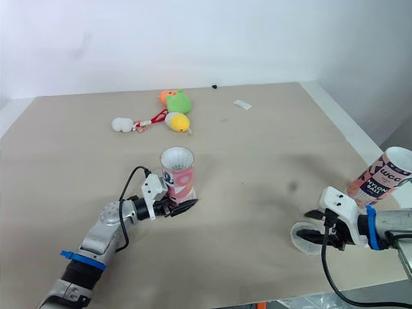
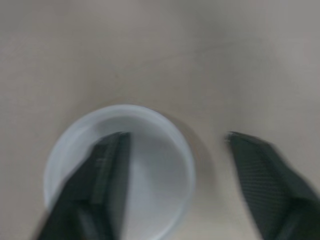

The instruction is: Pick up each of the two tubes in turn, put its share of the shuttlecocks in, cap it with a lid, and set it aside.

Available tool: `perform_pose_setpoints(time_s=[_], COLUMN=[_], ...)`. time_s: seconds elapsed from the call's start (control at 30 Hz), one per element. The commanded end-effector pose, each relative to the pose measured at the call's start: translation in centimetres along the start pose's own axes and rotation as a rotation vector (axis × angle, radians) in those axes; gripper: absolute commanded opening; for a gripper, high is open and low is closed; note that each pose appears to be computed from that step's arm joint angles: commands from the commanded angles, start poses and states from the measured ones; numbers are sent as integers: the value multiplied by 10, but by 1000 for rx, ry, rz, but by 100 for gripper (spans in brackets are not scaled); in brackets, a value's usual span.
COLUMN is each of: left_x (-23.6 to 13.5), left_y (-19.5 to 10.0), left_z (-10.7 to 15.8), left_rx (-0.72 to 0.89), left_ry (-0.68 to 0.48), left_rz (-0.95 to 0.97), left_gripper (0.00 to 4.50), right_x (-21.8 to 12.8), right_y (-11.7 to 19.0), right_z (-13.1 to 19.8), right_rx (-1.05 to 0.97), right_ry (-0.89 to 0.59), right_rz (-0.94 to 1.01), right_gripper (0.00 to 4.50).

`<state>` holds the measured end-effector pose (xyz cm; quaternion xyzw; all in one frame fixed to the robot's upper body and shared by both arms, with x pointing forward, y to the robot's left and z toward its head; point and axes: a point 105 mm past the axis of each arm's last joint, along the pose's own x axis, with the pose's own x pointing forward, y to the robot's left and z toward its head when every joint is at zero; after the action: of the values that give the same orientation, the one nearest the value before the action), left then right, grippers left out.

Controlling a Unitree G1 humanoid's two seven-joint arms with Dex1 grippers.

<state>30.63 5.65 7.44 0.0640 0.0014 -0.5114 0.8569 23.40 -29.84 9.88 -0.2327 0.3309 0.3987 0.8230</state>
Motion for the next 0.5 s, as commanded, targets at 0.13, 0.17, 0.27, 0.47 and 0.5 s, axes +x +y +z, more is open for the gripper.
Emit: perform_pose_setpoints(time_s=[0.13, 0.17, 0.27, 0.47, 0.5], left_x=[-8, -8, -8, -4, -3], left_y=[-2, -2, -1, 6, 7], left_z=[-25, -25, -25, -18, -17], left_rx=[-45, -44, -43, -13, -10], left_ry=[83, 82, 79, 45, 44], left_rz=[-2, -1, 3, 21, 20], left_gripper=[338, 338, 338, 338, 338], right_x=[-1, -1, -4, -26, -29], right_y=[-1, -1, -6, -27, -25], right_z=[-6, -5, 15, 130, 153], right_rx=[-7, -10, -49, -245, -290], right_ry=[29, 25, -26, -257, -300], right_rz=[2, 2, -1, -57, -53], right_gripper=[3, 3, 3, 3, 3])
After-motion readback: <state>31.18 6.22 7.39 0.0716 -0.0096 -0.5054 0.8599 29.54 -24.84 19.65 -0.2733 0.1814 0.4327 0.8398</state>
